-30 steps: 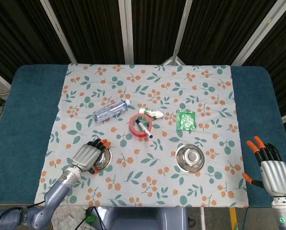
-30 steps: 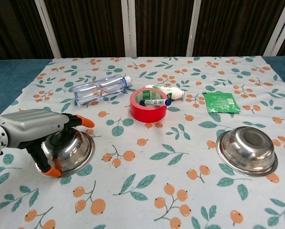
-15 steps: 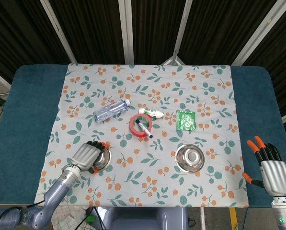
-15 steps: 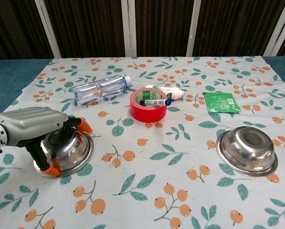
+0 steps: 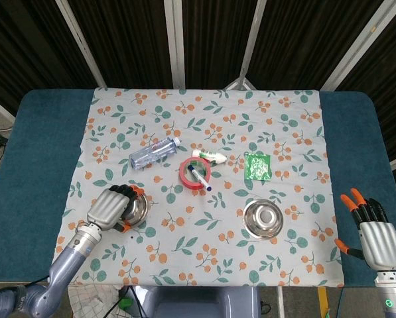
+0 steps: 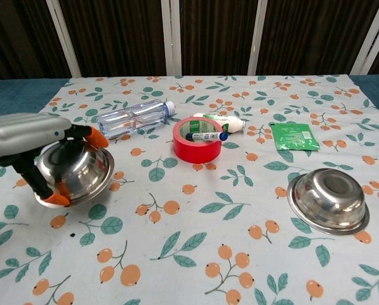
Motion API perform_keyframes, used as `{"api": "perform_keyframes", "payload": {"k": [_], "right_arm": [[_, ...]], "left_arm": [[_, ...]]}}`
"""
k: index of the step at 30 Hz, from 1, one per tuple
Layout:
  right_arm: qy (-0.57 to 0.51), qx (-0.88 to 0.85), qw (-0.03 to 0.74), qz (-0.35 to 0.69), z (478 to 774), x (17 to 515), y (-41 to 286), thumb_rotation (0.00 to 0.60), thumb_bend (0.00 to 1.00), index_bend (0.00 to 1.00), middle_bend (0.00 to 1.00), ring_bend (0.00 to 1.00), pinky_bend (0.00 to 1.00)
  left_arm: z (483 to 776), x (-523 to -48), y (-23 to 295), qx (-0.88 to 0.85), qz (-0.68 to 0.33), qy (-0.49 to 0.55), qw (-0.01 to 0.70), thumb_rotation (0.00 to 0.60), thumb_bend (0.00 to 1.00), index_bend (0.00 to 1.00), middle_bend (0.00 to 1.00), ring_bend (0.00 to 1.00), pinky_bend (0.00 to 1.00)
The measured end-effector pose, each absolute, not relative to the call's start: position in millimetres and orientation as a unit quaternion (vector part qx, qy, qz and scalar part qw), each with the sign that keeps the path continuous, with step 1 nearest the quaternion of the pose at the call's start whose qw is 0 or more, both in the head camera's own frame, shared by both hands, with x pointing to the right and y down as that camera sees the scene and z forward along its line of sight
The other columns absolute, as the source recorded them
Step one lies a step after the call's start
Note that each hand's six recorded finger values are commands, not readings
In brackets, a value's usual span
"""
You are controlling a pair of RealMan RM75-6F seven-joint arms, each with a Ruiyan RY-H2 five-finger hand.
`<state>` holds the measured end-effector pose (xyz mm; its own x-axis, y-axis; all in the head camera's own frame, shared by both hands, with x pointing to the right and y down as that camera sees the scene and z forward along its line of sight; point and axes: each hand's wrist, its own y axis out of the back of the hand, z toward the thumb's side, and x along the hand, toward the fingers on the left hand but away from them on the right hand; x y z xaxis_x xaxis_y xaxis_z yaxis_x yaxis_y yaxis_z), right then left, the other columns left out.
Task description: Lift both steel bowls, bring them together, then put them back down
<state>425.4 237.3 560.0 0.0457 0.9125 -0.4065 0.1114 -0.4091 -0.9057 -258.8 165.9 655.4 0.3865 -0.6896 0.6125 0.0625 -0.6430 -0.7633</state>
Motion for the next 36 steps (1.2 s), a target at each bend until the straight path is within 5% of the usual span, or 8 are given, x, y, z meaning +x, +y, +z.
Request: {"api": "perform_keyframes", "payload": {"k": [14,36], "right_arm": [[-0.32,-0.69,0.319,0.565,596,377,249,0.6,0.13,0.19,0.05,0.13,0.09],[-0.217,-0.728,0.29,0.583,660,260,219,0.6,0.13,0.19,0.05,0.13,0.09]], "left_arm": [[585,-284,127,-0.735,-0.46,0.302,0.396,0.6,0.0,0.2,0.2,0.2,0.33],[577,-278,117,-0.74,-0.446,0.312,0.396,0.6,0.0,0.2,0.19,0.2,0.33]]}}
